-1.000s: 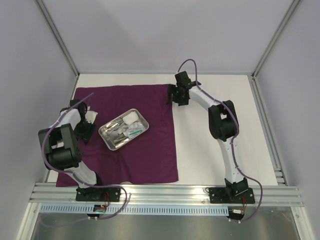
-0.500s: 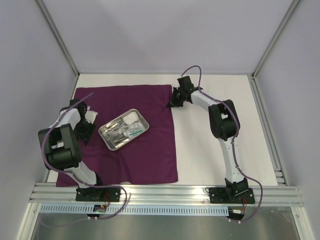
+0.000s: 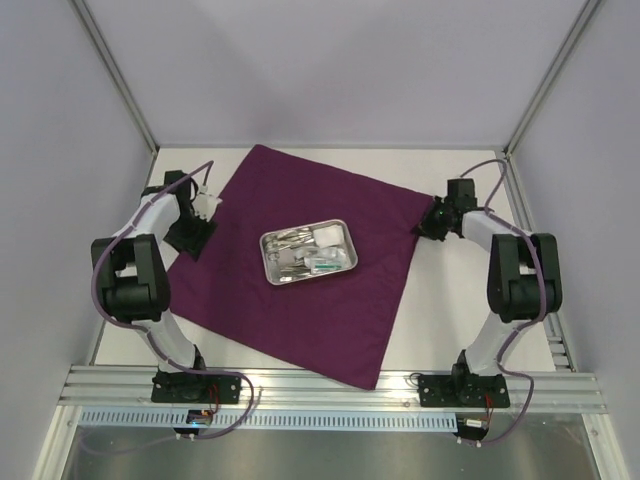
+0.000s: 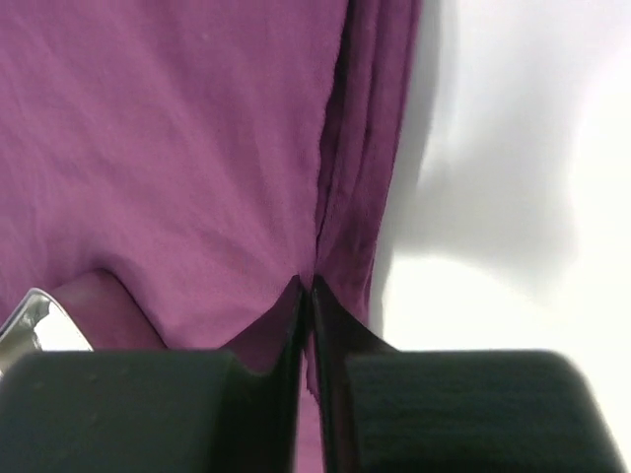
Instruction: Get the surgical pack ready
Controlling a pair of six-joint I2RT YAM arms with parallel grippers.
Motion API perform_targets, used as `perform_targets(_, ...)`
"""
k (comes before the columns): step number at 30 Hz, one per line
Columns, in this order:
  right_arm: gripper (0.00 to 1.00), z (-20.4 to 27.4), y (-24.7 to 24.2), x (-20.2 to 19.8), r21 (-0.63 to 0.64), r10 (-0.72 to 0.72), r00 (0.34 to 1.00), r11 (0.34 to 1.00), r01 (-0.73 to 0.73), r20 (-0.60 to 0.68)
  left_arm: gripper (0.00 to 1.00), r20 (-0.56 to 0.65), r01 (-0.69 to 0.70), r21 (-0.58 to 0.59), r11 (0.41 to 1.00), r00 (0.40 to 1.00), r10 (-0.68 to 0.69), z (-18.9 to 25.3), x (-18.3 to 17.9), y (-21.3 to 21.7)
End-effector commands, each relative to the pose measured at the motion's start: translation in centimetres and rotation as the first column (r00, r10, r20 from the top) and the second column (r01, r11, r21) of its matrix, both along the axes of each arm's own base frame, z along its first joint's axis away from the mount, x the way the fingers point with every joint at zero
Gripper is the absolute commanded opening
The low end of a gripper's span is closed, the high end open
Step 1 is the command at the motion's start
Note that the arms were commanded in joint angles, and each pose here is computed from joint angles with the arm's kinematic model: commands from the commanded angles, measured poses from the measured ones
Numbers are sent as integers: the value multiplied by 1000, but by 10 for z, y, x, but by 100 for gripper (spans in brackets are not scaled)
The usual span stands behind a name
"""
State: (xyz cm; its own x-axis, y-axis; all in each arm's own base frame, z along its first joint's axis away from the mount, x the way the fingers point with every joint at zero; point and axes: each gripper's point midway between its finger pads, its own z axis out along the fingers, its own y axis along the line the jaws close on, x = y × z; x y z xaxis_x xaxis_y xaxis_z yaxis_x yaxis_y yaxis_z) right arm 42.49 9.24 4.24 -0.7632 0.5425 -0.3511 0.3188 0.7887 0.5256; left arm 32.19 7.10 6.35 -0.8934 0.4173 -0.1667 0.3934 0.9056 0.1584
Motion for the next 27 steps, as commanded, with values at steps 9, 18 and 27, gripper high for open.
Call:
perform_targets(9,64,40,-85,-35,-281,-69,996,956,81,50,71,-43,-89,-1,996,995,88,-13,-1,5)
perform_targets(18,62,70,2,-42,-305,264,958,926,-220,108,72,-87,-139,54,989,986,144,-30,-20,24)
perform_targets(27,44,42,110,-36,-288,542,840,807,-516,14,70,-93,-148,41,988,984,151,-36,-25,21)
